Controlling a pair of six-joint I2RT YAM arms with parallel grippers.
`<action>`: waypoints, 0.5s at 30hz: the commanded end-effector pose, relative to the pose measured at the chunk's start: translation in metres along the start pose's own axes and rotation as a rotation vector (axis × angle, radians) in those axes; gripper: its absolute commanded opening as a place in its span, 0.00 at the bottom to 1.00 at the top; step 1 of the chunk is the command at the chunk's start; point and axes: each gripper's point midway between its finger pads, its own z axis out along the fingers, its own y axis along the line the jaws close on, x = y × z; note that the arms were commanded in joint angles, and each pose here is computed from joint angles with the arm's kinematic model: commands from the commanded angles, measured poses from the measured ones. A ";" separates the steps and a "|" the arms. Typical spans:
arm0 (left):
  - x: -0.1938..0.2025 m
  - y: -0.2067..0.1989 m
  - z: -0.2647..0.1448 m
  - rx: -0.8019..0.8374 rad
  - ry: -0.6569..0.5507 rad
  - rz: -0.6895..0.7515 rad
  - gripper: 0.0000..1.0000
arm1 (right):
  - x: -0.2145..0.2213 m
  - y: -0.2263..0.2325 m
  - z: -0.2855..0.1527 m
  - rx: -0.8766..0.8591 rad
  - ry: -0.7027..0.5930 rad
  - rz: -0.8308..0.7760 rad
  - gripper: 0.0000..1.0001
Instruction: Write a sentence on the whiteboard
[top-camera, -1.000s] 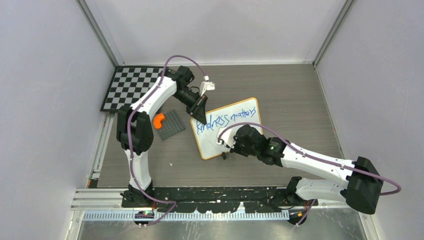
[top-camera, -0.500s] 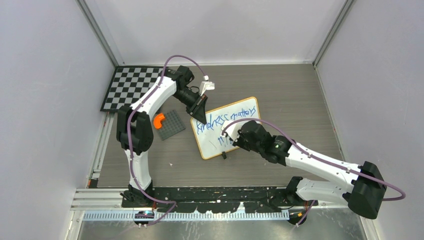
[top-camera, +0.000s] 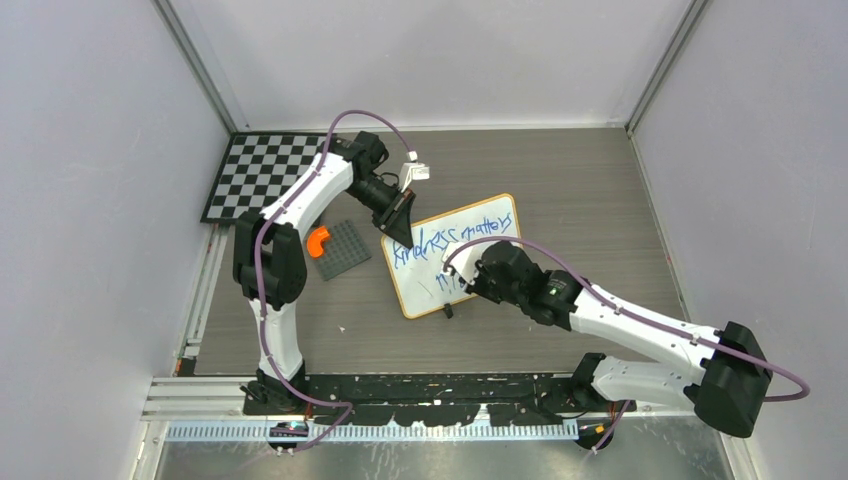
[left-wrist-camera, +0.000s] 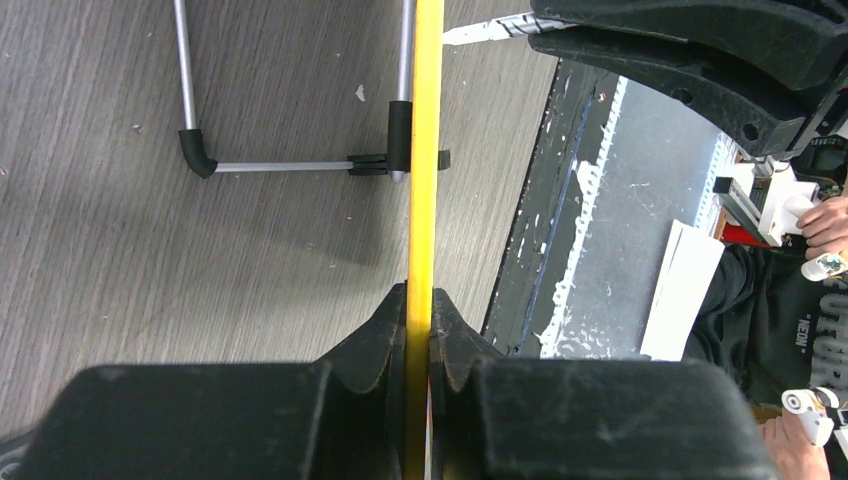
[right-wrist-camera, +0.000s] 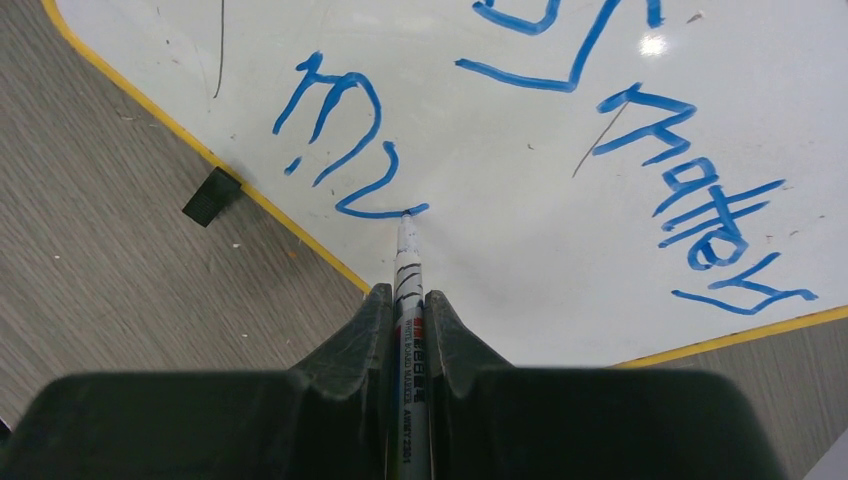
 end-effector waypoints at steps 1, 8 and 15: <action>-0.004 -0.003 -0.006 -0.006 -0.008 -0.012 0.00 | 0.009 0.005 0.004 -0.024 0.033 -0.016 0.00; -0.003 -0.003 -0.006 -0.009 -0.004 -0.008 0.00 | 0.015 0.002 -0.005 -0.018 0.057 -0.032 0.00; -0.005 -0.004 -0.006 -0.003 -0.008 -0.012 0.00 | -0.021 -0.018 -0.034 0.033 -0.095 0.051 0.00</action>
